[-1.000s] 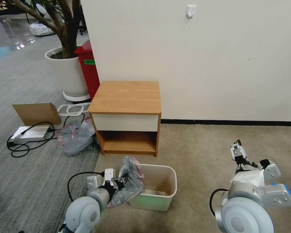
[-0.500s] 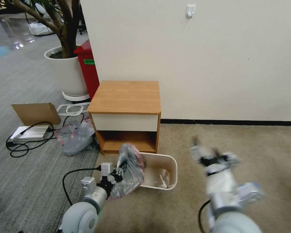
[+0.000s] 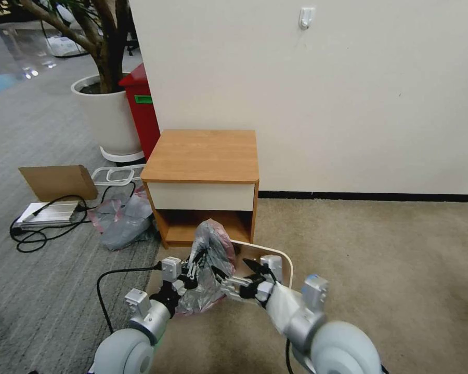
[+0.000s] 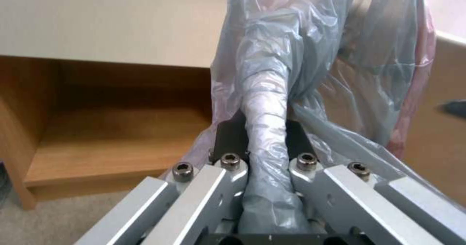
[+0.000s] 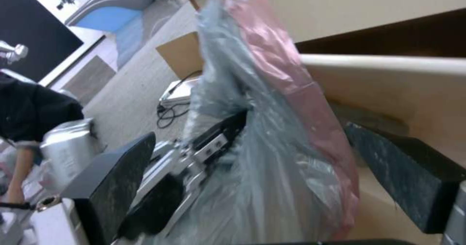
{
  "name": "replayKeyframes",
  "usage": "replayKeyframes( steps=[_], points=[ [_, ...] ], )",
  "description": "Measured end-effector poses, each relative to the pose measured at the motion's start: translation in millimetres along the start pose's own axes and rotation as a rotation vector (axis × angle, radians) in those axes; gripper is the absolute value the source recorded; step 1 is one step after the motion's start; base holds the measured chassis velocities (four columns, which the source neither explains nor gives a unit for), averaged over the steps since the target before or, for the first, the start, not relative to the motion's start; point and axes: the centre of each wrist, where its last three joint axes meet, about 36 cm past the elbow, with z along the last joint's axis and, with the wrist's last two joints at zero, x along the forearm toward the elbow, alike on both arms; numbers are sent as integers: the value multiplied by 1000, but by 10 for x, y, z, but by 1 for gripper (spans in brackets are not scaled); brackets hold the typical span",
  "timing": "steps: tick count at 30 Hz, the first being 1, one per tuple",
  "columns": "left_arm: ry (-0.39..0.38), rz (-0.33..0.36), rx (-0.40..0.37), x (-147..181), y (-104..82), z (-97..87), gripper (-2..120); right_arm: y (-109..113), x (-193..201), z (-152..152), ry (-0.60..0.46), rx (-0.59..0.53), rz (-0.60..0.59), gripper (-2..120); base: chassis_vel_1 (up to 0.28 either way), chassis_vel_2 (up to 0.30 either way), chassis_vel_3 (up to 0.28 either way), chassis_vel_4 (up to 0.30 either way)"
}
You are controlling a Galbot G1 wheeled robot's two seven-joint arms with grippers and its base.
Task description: Pick up the garbage bag from the table and place it over the trash can.
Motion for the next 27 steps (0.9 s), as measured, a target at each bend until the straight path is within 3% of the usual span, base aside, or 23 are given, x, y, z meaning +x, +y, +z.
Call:
replayKeyframes(
  steps=[18, 27],
  points=[
    [-16, 11, 10, 47, -59, -18, 5, -162, -339, 95, 0, -52, 29, 98, 0, 0, 0, 0],
    [-19, 7, 16, 53, -57, -26, 5, -158, -356, 148, -12, -59, 38, 72, 0, 0, 0, 0]
  ],
)
